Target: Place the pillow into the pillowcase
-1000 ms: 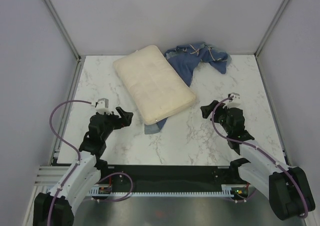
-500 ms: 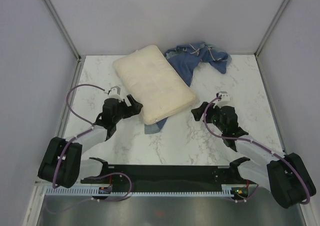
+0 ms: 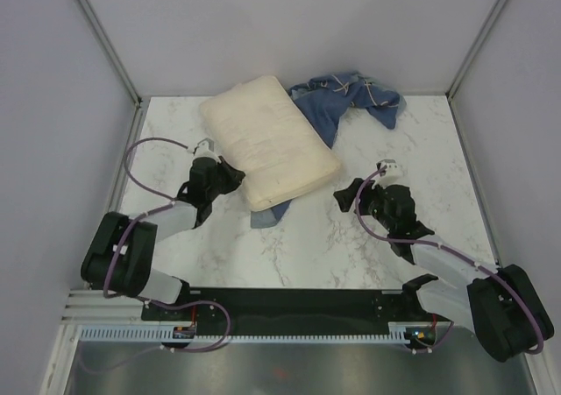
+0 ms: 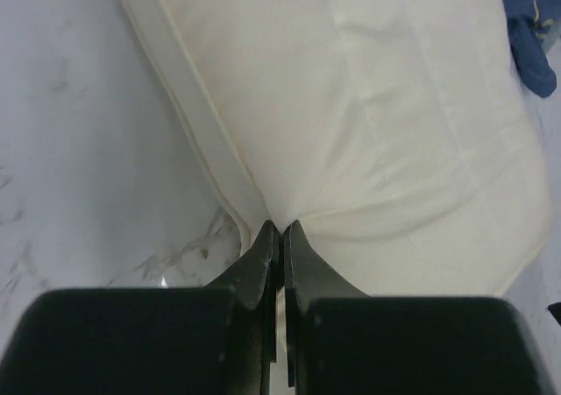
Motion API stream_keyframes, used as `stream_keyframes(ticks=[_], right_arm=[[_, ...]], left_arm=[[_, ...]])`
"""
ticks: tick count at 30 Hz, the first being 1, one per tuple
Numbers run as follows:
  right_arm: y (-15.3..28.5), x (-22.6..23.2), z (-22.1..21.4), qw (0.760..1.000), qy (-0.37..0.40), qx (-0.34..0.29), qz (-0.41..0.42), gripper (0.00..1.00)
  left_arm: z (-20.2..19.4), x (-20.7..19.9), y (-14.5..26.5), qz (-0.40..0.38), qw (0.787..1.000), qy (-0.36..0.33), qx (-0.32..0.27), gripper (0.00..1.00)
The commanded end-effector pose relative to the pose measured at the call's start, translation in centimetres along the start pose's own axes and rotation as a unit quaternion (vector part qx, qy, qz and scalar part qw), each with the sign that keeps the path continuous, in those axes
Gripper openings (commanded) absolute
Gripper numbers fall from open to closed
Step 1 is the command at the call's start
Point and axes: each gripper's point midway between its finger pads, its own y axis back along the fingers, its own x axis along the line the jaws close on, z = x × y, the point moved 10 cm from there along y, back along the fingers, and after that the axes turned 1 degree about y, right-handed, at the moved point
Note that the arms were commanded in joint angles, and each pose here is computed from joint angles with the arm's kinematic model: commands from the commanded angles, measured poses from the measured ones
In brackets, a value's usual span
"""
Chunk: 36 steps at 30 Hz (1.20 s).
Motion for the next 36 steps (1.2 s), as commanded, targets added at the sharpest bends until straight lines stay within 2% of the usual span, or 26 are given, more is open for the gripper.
stream_keyframes(ticks=[1, 2, 3, 4, 5, 6, 9, 11, 13, 15, 16, 17, 18, 20, 21, 25, 30, 31, 32, 36], right_arm=[[-0.6, 1.2, 1.6, 0.999, 0.008, -0.023, 0.033, 0.87], [-0.7, 1.4, 1.6, 0.999, 0.007, -0.022, 0.037, 0.86], [-0.9, 1.5, 1.5, 0.999, 0.007, -0.017, 0.041, 0.86], [-1.0, 1.5, 1.3, 0.999, 0.006, -0.014, 0.041, 0.86], [-1.1, 1.5, 1.3, 0.999, 0.006, -0.013, 0.042, 0.86], [-1.1, 1.6, 1.3, 0.999, 0.007, -0.012, 0.043, 0.86], [-1.4, 1.8, 1.1, 0.999, 0.01, -0.007, 0.046, 0.86], [-1.8, 2.0, 0.9, 0.999, 0.014, 0.002, 0.048, 0.86], [-2.0, 2.2, 0.5, 0.998, 0.022, 0.012, 0.05, 0.87], [-2.4, 2.3, 0.3, 0.998, 0.029, 0.023, 0.049, 0.87], [-2.6, 2.3, 0.4, 0.998, 0.033, 0.025, 0.047, 0.88], [-3.0, 2.4, 0.9, 0.999, 0.035, 0.019, 0.036, 0.89], [-3.3, 2.2, 1.0, 0.999, 0.036, 0.028, 0.017, 0.9], [-4.8, 2.8, 2.6, 0.999, 0.024, 0.025, -0.009, 0.92], [-5.2, 2.8, 2.7, 0.999, 0.019, 0.044, -0.022, 0.92], [-8.5, 4.1, 5.4, 0.997, -0.019, 0.042, -0.056, 0.93], [-15.0, 5.2, 7.4, 0.993, -0.043, 0.065, -0.086, 0.92], [-16.4, 6.0, 9.0, 0.994, -0.05, 0.052, -0.081, 0.92], [-18.3, 5.3, 7.3, 0.99, -0.065, 0.075, -0.095, 0.92], [-23.2, 5.5, 5.7, 0.987, -0.098, 0.089, -0.09, 0.93]], left_arm=[[1.3, 1.1, 4.6, 0.072, 0.987, 0.056, -0.129, 0.02], [2.9, 1.1, 7.2, 0.1, 0.97, 0.074, -0.208, 0.02], [1.5, 2.8, 8.9, 0.148, 0.96, 0.092, -0.217, 0.02], [1.5, 3.5, 10.4, 0.173, 0.947, 0.105, -0.25, 0.02], [2.9, 3.3, 13.2, 0.173, 0.918, 0.129, -0.332, 0.02], [1.8, 4.6, 14.0, 0.191, 0.91, 0.13, -0.344, 0.02], [1.9, 5.0, 16.0, 0.165, 0.894, 0.126, -0.397, 0.02], [1.8, 4.7, 15.8, 0.149, 0.901, 0.12, -0.39, 0.03], [1.7, 4.6, 15.2, 0.161, 0.912, 0.1, -0.363, 0.08], [2.0, 3.9, 14.9, 0.153, 0.926, 0.08, -0.335, 0.18], [1.8, 3.9, 14.5, 0.161, 0.934, 0.066, -0.311, 0.26], [1.7, 3.6, 14.4, 0.152, 0.943, 0.055, -0.291, 0.49], [2.1, 3.0, 14.6, 0.148, 0.946, 0.054, -0.283, 0.67], [1.7, 2.8, 14.7, 0.152, 0.954, 0.061, -0.25, 0.88], [2.0, 2.4, 14.8, 0.14, 0.956, 0.065, -0.248, 0.89], [1.7, 1.9, 14.9, 0.112, 0.966, 0.054, -0.227, 0.91], [0.6, 3.0, 14.7, 0.124, 0.968, 0.029, -0.218, 0.91], [0.5, 3.1, 14.6, 0.125, 0.968, 0.025, -0.217, 0.91], [0.4, 3.2, 14.6, 0.123, 0.969, 0.022, -0.215, 0.91], [0.5, 2.8, 14.3, 0.101, 0.973, -0.002, -0.205, 0.91]])
